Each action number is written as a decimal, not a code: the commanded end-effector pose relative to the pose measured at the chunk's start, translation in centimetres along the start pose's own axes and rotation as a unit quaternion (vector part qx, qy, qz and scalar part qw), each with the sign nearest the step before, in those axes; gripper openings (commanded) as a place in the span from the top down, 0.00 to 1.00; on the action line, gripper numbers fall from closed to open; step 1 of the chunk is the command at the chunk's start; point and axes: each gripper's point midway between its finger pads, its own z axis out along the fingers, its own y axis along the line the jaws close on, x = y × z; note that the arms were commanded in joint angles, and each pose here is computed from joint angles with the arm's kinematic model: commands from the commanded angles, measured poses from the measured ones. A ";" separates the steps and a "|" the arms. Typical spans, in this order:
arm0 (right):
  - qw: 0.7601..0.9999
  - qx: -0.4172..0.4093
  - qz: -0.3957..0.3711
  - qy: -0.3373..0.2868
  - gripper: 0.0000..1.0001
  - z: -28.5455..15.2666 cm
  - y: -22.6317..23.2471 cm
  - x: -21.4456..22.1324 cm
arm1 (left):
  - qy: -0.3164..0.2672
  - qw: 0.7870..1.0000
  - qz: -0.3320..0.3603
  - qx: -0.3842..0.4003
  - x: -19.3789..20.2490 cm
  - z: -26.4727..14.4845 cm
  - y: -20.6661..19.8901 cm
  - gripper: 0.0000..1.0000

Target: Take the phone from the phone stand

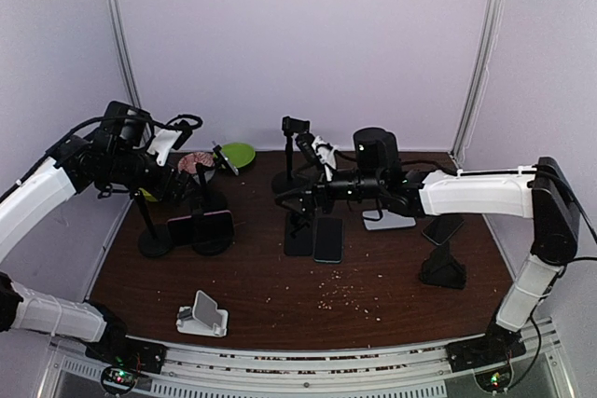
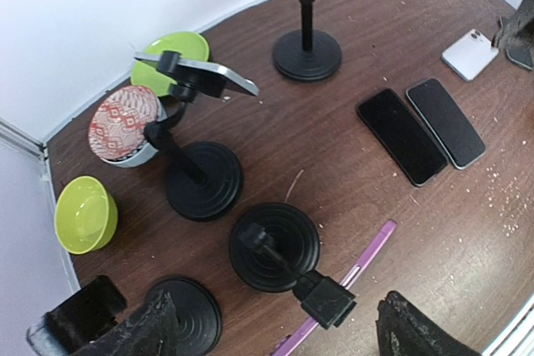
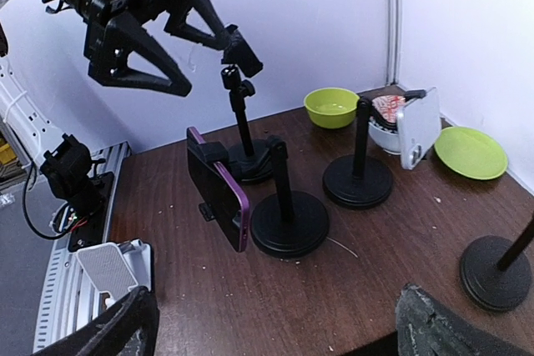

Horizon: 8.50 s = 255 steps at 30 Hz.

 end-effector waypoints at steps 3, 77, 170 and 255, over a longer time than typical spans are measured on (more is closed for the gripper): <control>0.997 -0.066 -0.033 -0.006 0.01 4.2 2.7 -0.5 | -0.055 0.998 -0.002 -0.003 -1.9 -0.9 0.5 0.16; 0.975 -0.214 0.032 -0.045 1.00 12.0 8.5 1.6 | -0.119 0.989 0.024 0.086 -5.1 -2.8 -1.9 0.20; 0.995 -0.030 -0.083 -0.041 1.00 -3.3 14.0 -2.3 | -0.156 0.853 0.252 0.430 0.6 -0.7 -23.0 0.47; 0.990 0.085 -0.116 0.016 1.00 -7.8 9.8 2.8 | -0.117 0.864 0.249 0.423 0.8 0.3 -22.8 1.00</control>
